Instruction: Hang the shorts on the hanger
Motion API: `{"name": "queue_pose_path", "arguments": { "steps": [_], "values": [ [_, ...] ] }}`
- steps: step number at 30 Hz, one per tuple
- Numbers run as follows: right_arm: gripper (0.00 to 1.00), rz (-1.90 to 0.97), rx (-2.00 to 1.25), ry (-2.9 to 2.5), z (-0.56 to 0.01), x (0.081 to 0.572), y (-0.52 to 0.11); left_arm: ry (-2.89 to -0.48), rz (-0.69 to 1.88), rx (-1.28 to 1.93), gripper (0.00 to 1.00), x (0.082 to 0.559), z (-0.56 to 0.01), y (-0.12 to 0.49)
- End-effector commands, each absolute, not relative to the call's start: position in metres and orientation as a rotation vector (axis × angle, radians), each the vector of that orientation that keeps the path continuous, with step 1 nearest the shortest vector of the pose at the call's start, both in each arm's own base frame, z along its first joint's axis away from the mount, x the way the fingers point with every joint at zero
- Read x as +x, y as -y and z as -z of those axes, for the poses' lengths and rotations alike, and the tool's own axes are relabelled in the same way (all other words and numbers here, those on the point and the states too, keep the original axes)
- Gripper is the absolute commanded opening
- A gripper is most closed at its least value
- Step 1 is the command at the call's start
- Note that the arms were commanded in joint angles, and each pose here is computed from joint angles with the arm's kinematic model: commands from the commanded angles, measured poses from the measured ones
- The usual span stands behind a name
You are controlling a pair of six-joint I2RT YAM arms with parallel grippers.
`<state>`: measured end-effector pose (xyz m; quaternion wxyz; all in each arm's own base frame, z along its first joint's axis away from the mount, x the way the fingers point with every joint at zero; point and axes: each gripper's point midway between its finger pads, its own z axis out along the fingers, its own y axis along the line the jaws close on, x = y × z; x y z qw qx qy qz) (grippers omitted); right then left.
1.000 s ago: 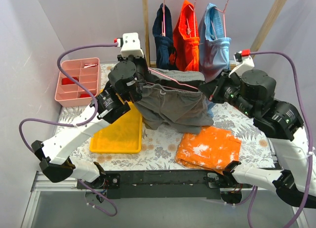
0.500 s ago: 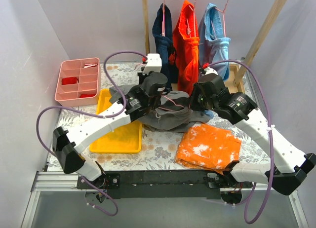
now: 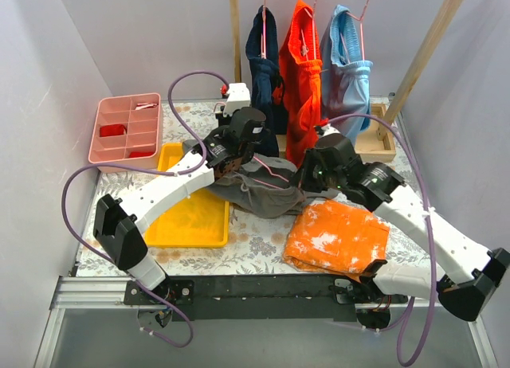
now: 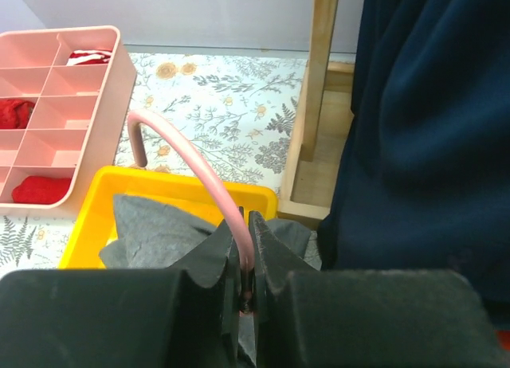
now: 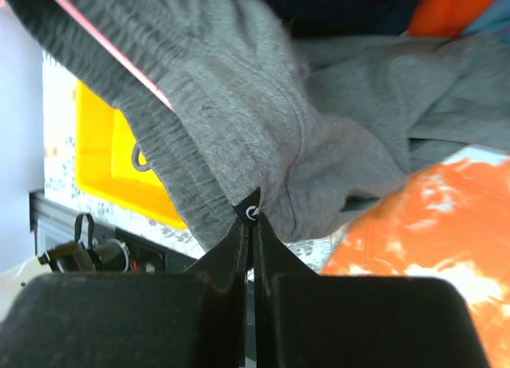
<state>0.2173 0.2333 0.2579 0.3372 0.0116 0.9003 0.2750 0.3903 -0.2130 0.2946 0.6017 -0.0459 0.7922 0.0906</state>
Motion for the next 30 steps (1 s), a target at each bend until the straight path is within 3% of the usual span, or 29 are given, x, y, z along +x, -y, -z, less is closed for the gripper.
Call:
{"name": "queue_pose_path", "arguments": {
  "steps": [1,8,16,22,25,30],
  "values": [
    [0.01,-0.858,-0.024,-2.341,-0.255,0.217,-0.274,-1.791,-0.117,-0.177,0.00,0.384,-0.331,0.206],
    [0.01,-0.861,-0.051,-2.356,-0.249,0.230,-0.295,-1.799,-0.060,-0.174,0.00,0.377,-0.336,0.207],
    [0.01,-0.945,-0.198,-2.201,-0.304,0.209,-0.314,-1.798,-0.086,-0.158,0.00,0.379,-0.333,0.207],
    [0.01,-0.952,-0.319,-2.289,-0.270,0.202,-0.332,-1.812,-0.069,-0.153,0.00,0.384,-0.329,0.215],
    [0.01,-0.843,-0.278,-2.368,-0.236,0.211,-0.330,-1.820,-0.032,-0.151,0.00,0.382,-0.334,0.219],
    [0.01,-0.635,-0.200,-2.382,-0.229,0.236,-0.318,-1.801,0.058,-0.152,0.00,0.373,-0.365,0.220]
  ]
}}
